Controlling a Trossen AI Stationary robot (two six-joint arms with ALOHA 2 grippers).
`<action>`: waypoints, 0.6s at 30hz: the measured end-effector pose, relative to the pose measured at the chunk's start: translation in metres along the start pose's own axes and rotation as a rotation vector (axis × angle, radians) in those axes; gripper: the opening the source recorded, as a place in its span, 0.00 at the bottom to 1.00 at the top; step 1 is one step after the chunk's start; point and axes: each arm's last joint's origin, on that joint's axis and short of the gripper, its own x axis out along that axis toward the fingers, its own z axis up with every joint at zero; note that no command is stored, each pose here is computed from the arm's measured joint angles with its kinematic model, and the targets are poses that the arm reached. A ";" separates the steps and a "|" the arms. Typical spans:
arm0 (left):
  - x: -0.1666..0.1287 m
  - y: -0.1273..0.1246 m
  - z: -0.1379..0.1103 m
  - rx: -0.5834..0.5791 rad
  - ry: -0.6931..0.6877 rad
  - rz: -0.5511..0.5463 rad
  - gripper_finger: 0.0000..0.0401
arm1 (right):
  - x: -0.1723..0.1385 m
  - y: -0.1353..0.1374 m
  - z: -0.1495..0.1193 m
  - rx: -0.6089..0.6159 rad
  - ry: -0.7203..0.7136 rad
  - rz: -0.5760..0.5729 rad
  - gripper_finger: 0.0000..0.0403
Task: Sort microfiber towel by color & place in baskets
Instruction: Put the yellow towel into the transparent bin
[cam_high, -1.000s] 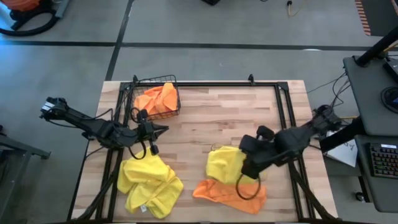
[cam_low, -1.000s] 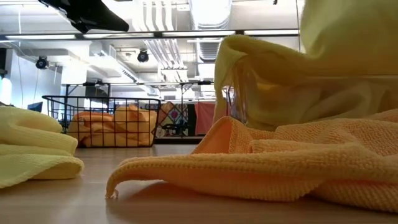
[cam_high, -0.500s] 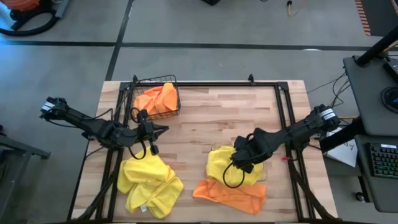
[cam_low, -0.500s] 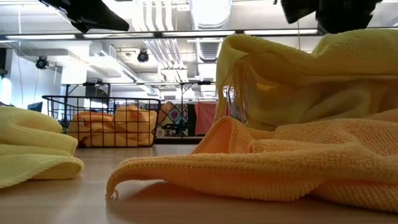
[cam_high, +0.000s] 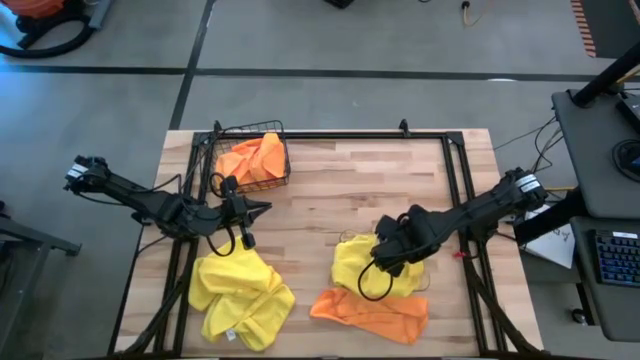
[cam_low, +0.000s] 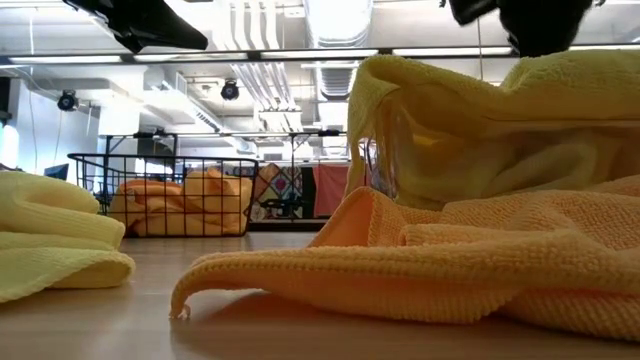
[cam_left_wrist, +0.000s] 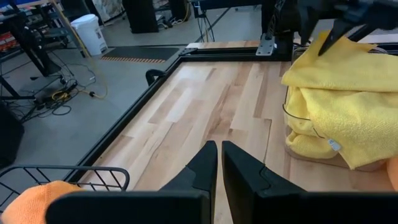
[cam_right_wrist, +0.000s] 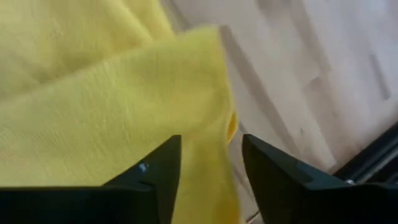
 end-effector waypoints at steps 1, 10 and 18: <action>0.000 0.000 0.000 0.000 0.000 0.000 0.02 | -0.004 -0.001 0.002 0.008 -0.017 -0.005 0.44; 0.000 0.000 0.000 -0.001 -0.001 0.000 0.02 | -0.038 0.006 0.012 0.061 -0.079 0.136 0.46; 0.000 0.000 0.000 -0.012 0.001 -0.002 0.02 | 0.009 0.029 0.004 0.020 0.075 0.074 0.19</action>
